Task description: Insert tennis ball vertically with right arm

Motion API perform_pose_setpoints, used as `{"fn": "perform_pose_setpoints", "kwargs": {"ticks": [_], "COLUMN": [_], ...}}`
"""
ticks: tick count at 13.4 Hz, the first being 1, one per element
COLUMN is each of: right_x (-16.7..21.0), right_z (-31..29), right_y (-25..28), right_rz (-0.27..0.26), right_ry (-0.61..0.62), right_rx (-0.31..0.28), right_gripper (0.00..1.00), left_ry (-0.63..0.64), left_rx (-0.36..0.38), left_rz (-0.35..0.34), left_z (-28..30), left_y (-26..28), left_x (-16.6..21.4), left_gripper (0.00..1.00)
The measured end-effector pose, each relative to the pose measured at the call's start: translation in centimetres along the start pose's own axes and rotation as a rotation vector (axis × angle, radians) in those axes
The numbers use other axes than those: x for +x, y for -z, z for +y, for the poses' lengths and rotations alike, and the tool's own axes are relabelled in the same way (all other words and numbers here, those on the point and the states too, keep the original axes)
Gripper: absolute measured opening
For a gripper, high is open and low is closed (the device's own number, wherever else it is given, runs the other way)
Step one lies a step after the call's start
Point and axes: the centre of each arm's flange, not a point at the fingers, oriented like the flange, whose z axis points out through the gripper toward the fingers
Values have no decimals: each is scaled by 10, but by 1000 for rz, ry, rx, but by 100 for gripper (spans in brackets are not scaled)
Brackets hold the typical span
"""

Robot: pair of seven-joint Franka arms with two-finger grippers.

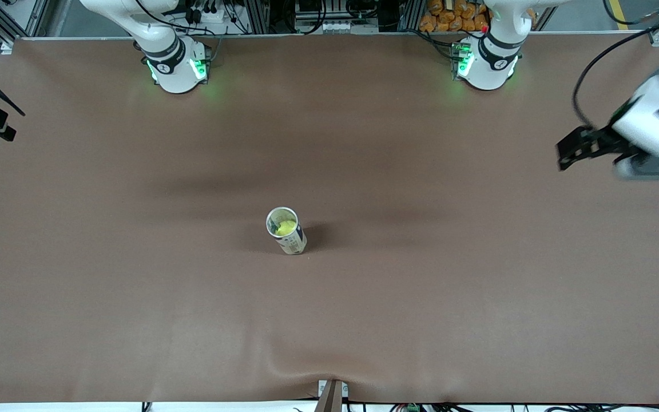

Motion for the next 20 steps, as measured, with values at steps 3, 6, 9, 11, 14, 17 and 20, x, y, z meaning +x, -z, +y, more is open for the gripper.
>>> {"fn": "perform_pose_setpoints", "kwargs": {"ticks": [3,6,9,11,14,17,20], "right_x": [0,0,0,0,0,0,0], "right_z": [0,1,1,1,2,2,2], "right_y": [0,0,0,0,0,0,0], "right_rz": [0,0,0,0,0,0,0], "right_ry": [0,-1,-1,-2,-3,-4,-4], "right_rx": [0,0,0,0,0,0,0], "right_gripper": [100,100,100,100,100,100,100], "left_ry": [44,62,63,52,37,47,55], "left_rx": [-26,-59,-60,-59,-57,-57,-59], "left_rz": [-9,-24,-27,-26,-30,-40,-35], "left_z": [-25,-34,-35,-29,-21,-28,-32], "left_y": [6,5,5,6,6,9,15], "left_x": [-26,-46,-59,-61,-63,-64,-65], "left_gripper": [100,100,100,100,100,100,100]}}
